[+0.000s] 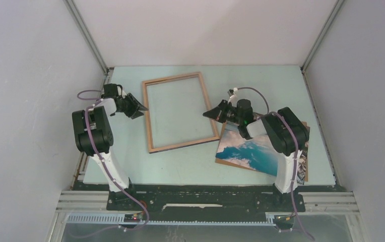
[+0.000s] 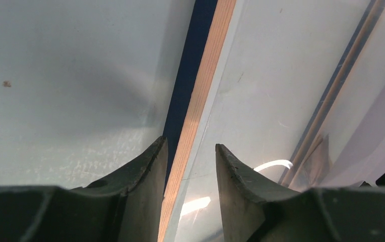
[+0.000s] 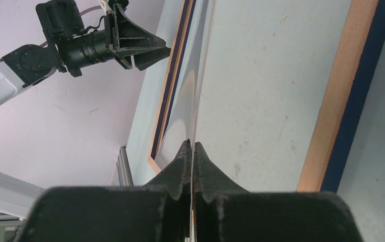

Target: Put the photo into the frame

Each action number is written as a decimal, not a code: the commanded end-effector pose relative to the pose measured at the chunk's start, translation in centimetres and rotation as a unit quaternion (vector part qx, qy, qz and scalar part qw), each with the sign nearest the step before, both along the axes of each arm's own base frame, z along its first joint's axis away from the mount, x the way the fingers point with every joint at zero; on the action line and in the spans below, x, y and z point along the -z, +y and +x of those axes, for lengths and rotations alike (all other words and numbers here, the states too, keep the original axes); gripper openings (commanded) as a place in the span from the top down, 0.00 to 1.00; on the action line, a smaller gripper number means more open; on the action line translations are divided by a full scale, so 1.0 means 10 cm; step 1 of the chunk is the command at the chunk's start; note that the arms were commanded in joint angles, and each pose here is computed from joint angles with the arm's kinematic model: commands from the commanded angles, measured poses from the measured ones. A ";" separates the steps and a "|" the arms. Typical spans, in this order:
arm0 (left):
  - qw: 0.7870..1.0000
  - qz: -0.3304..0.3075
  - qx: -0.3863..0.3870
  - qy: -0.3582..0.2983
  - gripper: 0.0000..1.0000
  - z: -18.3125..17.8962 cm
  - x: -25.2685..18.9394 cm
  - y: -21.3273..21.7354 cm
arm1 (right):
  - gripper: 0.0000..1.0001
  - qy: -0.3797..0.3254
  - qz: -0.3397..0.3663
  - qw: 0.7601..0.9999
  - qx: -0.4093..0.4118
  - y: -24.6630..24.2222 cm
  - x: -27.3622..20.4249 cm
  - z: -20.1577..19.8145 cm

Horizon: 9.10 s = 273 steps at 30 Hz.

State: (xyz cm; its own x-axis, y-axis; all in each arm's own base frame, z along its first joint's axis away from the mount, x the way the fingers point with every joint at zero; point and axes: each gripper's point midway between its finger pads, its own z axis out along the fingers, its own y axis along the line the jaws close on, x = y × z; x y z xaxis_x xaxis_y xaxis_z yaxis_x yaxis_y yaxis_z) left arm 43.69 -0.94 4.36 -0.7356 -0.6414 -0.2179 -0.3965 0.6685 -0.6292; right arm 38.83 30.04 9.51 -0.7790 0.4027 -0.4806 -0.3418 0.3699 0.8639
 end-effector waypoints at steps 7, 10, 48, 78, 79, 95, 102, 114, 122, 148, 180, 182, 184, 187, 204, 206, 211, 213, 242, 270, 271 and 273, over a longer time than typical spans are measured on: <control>1.000 -0.010 0.001 -0.018 0.59 0.01 -0.12 -0.02 | 1.00 -0.068 0.042 0.996 -0.043 0.26 -0.29 0.03; 1.000 -0.008 0.000 -0.017 0.59 0.01 -0.11 -0.01 | 1.00 -0.060 0.036 0.997 -0.044 0.29 -0.25 0.06; 1.000 -0.008 -0.002 -0.013 0.60 0.00 -0.09 0.01 | 1.00 0.000 0.030 1.000 0.000 0.32 0.08 0.37; 1.000 -0.012 -0.002 -0.013 0.60 0.01 -0.09 0.01 | 1.00 0.055 0.044 0.997 -0.038 0.43 0.19 0.31; 1.000 -0.012 -0.003 -0.013 0.60 0.01 -0.09 0.01 | 1.00 0.061 0.045 0.996 -0.041 0.43 0.19 0.31; 1.000 -0.014 -0.004 -0.008 0.60 0.00 -0.04 0.03 | 1.00 0.129 0.068 0.988 -0.041 0.42 0.18 0.27; 1.000 -0.013 -0.003 -0.007 0.61 0.00 -0.03 0.03 | 1.00 0.141 0.104 0.984 -0.040 0.42 0.06 0.29; 1.000 -0.015 -0.003 -0.006 0.61 -0.01 -0.03 0.03 | 1.00 0.153 0.111 0.981 -0.043 0.44 0.15 0.27; 1.000 -0.015 -0.004 -0.008 0.61 0.00 -0.05 0.03 | 0.96 0.137 0.073 0.987 -0.038 0.47 0.22 0.25; 1.000 -0.020 -0.002 -0.011 0.60 0.01 -0.06 0.00 | 1.00 0.156 0.038 0.977 -0.137 0.54 0.06 0.14; 1.000 0.008 -0.009 -0.029 0.31 -0.01 -0.26 0.05 | 0.54 0.140 -0.061 0.983 -0.098 0.52 0.18 0.24; 0.999 0.033 -0.016 -0.038 0.22 -0.03 -0.37 0.12 | 0.45 0.141 -0.095 0.982 -0.084 0.48 0.19 0.26; 0.997 0.054 -0.022 -0.059 0.16 -0.05 -0.56 0.17 | 0.37 0.138 -0.133 0.979 -0.074 0.44 0.17 0.27; 0.994 0.067 -0.025 -0.085 0.12 -0.08 -0.77 0.17 | 0.25 0.140 -0.195 0.970 -0.049 0.32 0.14 0.27; 0.977 0.005 0.044 -0.207 0.11 -0.32 -1.61 -0.52 | 0.00 0.096 -0.462 0.876 0.103 -0.81 -0.31 -0.10; 0.975 0.004 0.061 -0.215 0.10 -0.36 -1.67 -0.64 | 0.00 0.096 -0.447 0.883 0.112 -0.94 -0.38 -0.24; 0.958 -0.011 0.169 -0.232 0.10 -0.64 -1.76 -1.45 | 0.00 0.110 -0.434 0.882 0.149 -1.46 -0.40 -0.69; 0.946 -0.016 0.226 -0.232 0.09 -0.83 -1.74 -1.84 | 0.00 0.134 -0.400 0.891 0.166 -1.68 -0.37 -0.87; 0.962 -0.038 0.245 -0.112 0.11 -2.08 -0.23 -3.65 | 0.09 0.305 -0.282 0.802 0.429 -2.79 0.49 -1.56; 0.933 -0.202 0.274 -0.119 0.15 -2.34 -0.86 -3.97 | 0.12 0.372 -0.264 0.804 0.382 -2.69 0.86 -1.57; 0.932 -0.207 0.274 -0.118 0.15 -2.35 -0.88 -3.98 | 0.12 0.372 -0.265 0.804 0.382 -2.69 0.86 -1.58; 0.931 -0.211 0.274 -0.119 0.15 -2.35 -0.91 -3.99 | 0.12 0.373 -0.265 0.803 0.381 -2.69 0.86 -1.58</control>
State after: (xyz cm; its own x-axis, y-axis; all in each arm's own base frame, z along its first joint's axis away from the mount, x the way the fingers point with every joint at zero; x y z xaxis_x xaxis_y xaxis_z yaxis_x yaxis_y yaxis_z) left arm 20.73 -39.75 9.96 -0.9387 -0.2599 -0.2265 0.0711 0.4969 -0.8649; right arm 25.46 3.25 3.07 -0.5216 0.7941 -0.3119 0.6547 0.6070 0.4504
